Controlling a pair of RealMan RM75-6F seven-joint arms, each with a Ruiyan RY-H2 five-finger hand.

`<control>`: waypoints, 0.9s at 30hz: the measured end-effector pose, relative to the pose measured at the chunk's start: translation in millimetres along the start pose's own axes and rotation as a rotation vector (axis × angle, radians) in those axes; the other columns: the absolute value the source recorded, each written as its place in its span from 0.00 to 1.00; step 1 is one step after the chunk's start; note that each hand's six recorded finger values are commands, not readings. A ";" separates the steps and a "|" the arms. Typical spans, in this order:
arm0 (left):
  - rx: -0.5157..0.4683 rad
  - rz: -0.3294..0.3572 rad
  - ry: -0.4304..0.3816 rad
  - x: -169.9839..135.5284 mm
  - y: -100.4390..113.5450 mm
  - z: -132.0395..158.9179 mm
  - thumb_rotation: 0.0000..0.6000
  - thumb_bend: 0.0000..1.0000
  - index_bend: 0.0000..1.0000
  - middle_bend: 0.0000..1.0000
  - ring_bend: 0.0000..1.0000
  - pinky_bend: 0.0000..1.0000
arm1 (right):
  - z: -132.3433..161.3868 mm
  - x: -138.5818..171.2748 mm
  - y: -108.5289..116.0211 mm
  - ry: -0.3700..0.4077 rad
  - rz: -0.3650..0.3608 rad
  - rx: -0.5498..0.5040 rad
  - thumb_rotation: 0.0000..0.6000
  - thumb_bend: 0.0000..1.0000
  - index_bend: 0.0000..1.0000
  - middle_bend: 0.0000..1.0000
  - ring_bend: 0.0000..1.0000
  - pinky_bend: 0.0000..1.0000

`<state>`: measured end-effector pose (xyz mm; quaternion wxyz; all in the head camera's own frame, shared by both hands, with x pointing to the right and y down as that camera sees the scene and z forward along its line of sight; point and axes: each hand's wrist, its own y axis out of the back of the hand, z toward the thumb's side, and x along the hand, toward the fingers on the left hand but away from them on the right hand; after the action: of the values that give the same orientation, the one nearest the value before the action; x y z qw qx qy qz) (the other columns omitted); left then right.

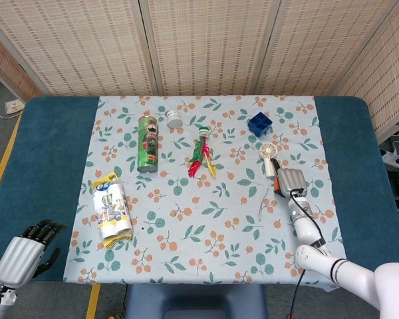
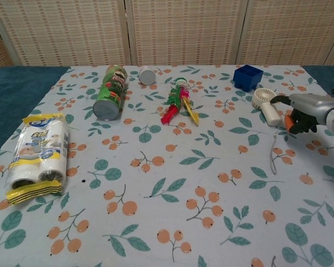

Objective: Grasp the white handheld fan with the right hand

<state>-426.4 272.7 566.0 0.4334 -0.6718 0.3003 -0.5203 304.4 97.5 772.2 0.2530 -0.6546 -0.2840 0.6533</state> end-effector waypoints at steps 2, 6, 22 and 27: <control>0.000 0.000 0.000 0.0 0.1 -0.1 1.00 0.42 0.24 0.29 0.21 0.40 | 0.0 -0.2 -0.9 0.000 0.003 0.000 1.00 0.73 0.08 0.81 0.70 0.66; -0.001 0.002 -0.001 0.0 0.3 -0.1 1.00 0.42 0.24 0.29 0.21 0.40 | -0.9 -0.8 -2.3 -0.003 0.006 0.002 1.00 0.73 0.08 0.81 0.70 0.66; -0.003 0.002 0.000 -0.1 0.5 -0.4 1.00 0.42 0.24 0.29 0.21 0.40 | -6.2 7.9 6.2 0.025 -0.024 -0.010 1.00 0.73 0.08 0.81 0.70 0.66; 0.000 0.004 -0.004 -0.2 0.2 0.6 1.00 0.42 0.24 0.29 0.21 0.40 | -12.8 34.3 17.4 0.092 -0.098 0.001 1.00 0.72 0.09 0.79 0.59 0.59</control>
<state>-425.8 272.9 565.7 0.4352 -0.6722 0.3006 -0.5180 317.4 109.7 735.7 0.2977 -0.6691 -0.3035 0.6096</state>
